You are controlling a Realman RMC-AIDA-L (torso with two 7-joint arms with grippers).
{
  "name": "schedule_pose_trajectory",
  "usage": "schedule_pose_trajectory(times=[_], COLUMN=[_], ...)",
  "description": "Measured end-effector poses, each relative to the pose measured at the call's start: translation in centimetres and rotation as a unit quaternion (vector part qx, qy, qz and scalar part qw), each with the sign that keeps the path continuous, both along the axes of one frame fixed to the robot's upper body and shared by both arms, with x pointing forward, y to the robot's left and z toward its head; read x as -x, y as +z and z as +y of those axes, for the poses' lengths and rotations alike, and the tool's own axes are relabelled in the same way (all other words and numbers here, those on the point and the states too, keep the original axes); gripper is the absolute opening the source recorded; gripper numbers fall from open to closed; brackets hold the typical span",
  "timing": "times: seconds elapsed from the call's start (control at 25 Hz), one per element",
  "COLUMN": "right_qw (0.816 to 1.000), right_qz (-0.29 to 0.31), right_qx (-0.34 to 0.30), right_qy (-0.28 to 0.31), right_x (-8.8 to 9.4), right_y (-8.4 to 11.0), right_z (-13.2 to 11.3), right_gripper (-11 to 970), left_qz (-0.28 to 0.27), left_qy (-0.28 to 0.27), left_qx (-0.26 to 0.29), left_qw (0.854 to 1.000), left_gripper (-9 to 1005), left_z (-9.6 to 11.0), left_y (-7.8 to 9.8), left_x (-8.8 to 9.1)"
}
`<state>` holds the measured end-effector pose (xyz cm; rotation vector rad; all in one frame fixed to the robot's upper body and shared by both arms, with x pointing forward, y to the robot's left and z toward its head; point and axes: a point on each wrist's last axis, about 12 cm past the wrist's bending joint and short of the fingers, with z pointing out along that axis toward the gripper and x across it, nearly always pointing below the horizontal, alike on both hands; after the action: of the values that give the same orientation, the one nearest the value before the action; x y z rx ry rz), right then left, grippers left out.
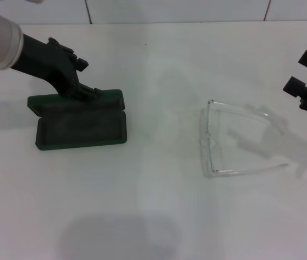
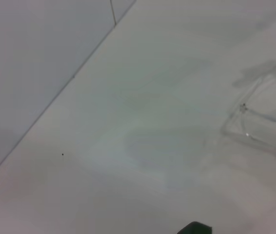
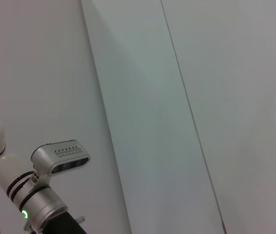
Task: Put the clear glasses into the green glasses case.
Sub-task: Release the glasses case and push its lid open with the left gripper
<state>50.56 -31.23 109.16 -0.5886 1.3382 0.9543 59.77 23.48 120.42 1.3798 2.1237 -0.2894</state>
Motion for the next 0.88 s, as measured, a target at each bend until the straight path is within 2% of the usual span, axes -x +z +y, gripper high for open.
schedule_pose_trajectory(times=[0.32,0.88], right_qw=[1.000,1.000], right_qz=[0.002,0.008], right_qx=[0.002,-0.001], right_qy=[-0.002,-0.001], right_x=[0.0,0.1], right_y=[-0.1,-0.3], right_z=[0.0,0.1], right_gripper=[884,884], left_qz=[0.013,0.027], left_qy=[0.011,0.016], left_qx=[-0.047,-0.065], left_qw=[0.999,0.997], left_gripper=[750,749], left_z=[0.1,-0.8], left_y=[-2.1,-3.9], left_x=[-0.5,-1.6])
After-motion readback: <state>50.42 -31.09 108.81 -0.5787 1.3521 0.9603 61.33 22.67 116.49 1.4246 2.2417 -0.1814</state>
